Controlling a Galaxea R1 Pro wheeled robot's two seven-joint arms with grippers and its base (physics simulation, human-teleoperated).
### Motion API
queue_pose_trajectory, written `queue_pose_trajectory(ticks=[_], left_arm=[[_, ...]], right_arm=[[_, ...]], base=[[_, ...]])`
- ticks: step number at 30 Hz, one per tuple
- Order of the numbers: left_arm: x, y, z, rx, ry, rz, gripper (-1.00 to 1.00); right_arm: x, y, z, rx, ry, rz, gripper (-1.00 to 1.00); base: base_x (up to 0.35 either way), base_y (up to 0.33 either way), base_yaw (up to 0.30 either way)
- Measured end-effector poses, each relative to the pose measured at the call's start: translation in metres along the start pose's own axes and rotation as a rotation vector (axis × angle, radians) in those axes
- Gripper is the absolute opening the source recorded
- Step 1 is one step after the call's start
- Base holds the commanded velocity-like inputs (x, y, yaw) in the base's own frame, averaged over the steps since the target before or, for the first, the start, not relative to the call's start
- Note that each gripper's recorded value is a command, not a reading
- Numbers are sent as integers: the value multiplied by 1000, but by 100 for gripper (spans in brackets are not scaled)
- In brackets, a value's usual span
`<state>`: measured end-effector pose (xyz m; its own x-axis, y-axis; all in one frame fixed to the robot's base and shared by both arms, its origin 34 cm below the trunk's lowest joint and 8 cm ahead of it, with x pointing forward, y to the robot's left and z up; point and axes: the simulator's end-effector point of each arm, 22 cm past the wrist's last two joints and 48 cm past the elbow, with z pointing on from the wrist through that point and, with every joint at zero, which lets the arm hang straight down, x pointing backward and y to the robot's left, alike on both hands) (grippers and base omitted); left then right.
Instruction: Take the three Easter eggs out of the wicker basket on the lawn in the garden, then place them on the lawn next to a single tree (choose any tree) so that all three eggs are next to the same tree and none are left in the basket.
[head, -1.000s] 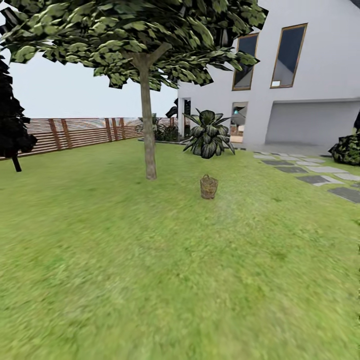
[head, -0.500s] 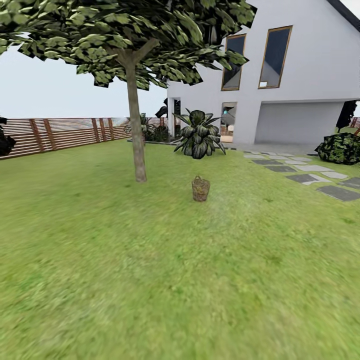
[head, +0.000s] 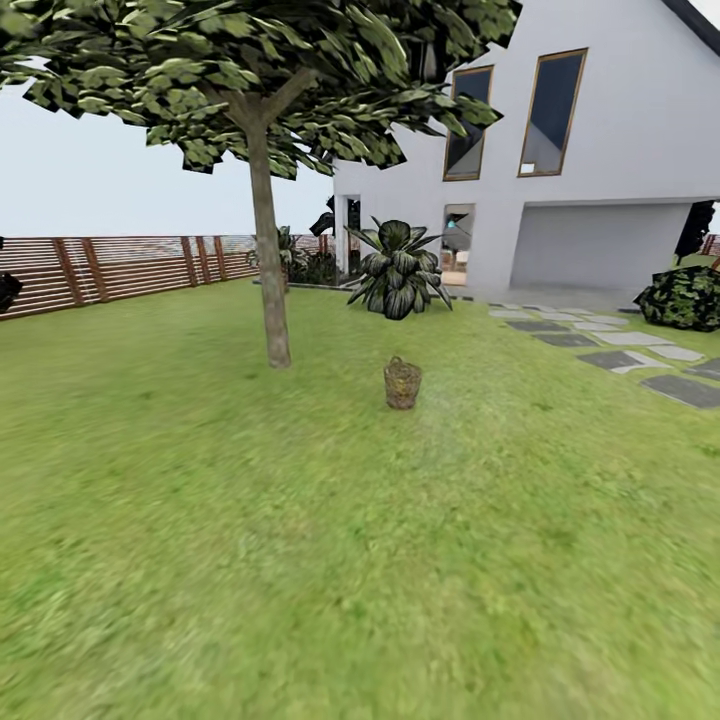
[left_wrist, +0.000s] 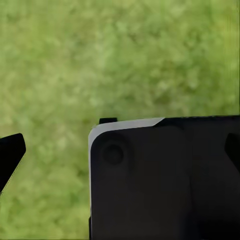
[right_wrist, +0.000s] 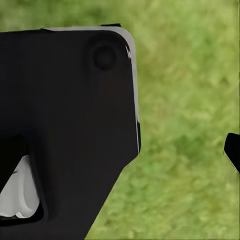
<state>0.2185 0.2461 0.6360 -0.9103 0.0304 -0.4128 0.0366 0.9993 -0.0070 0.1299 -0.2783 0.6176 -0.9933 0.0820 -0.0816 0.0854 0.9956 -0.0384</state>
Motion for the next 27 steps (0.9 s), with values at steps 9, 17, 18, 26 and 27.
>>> queue_pose_trajectory(ticks=[9,17,18,26,27], left_arm=[[0,0,0,0,0,0,100],[1,0,0,0,4,0,100],[2,0,0,0,4,0,100],[4,0,0,0,9,0,100],[4,0,-1,0,10,0,100]], right_arm=[[1,1,0,-1,2,8,100],[1,-3,0,6,2,21,100],[1,-4,0,7,3,22,100],[3,-4,0,8,7,22,100],[3,-4,0,8,7,22,100]], base=[[336,0,-28],[336,0,-224],[336,0,-259],[336,0,-167],[336,0,-51]])
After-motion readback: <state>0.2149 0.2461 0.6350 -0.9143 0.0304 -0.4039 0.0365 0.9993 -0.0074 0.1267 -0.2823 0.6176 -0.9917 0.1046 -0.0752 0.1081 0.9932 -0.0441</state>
